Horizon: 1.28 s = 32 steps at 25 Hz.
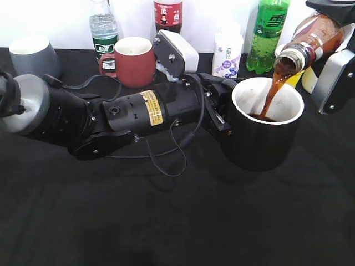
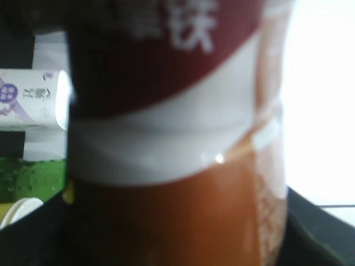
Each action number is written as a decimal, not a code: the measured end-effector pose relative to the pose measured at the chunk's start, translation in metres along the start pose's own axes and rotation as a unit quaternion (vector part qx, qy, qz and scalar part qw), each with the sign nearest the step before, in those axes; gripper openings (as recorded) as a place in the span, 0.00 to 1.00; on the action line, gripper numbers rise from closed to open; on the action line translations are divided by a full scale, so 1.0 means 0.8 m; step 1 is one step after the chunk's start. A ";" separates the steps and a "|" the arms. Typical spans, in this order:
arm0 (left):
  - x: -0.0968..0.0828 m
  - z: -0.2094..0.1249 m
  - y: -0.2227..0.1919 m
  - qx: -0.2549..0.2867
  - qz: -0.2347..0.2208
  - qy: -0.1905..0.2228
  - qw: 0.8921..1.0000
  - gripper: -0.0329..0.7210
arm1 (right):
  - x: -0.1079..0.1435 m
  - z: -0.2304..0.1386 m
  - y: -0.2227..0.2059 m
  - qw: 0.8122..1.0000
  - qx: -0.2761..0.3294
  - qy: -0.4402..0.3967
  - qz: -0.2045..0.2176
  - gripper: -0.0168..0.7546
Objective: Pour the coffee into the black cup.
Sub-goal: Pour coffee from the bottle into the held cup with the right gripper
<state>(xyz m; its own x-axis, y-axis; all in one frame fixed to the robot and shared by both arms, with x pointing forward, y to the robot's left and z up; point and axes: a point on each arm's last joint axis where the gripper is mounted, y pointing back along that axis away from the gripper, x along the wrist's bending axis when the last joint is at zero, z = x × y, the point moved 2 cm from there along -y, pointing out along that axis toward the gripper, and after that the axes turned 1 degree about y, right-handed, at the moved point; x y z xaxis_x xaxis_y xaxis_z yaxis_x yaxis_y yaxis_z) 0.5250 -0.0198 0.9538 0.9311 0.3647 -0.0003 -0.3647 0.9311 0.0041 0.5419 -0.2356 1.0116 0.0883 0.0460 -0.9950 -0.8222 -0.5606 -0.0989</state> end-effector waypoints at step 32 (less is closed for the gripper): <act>0.049 0.007 0.022 -0.001 0.068 0.011 0.998 0.13 | 0.008 0.013 0.001 0.900 -0.031 -0.432 0.046 0.71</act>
<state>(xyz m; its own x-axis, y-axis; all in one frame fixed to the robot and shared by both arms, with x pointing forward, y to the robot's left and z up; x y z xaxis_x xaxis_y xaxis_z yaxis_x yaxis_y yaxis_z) 0.5547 0.0109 0.9598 0.8725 0.4882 -0.0208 -0.4882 0.8727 0.0037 0.5361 -0.2270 1.0051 -0.4711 0.6076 -0.6394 -0.7686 -0.6385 -0.0404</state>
